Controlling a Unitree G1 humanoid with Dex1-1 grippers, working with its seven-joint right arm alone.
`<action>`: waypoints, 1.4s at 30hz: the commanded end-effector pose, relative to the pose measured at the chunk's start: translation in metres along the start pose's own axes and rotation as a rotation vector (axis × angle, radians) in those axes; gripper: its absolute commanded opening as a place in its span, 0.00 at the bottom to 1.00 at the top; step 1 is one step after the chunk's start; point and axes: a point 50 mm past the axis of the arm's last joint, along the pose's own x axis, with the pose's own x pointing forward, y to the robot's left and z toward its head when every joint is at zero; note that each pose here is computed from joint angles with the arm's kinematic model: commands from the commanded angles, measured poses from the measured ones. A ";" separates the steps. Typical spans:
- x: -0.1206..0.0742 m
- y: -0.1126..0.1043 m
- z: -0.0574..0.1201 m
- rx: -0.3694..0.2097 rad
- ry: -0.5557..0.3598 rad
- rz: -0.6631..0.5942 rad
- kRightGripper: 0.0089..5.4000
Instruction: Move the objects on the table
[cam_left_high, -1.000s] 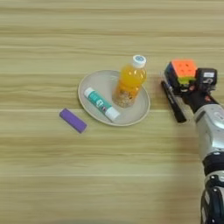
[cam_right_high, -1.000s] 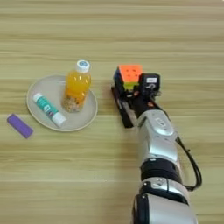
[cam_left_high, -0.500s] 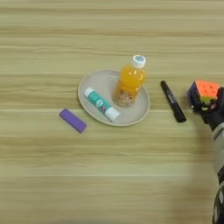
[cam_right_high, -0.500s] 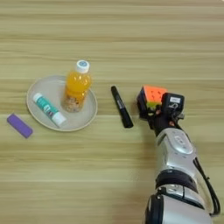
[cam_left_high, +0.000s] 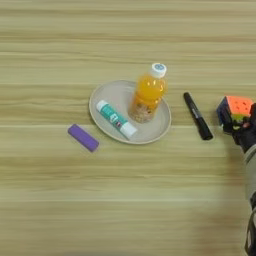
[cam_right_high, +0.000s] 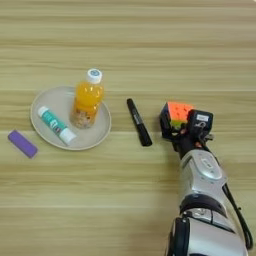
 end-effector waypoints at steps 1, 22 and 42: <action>0.013 -0.006 0.037 -0.060 -0.117 -0.002 0.71; -0.015 0.026 0.087 -0.172 -0.385 0.146 0.99; -0.067 0.027 0.076 -0.237 -0.221 0.720 0.99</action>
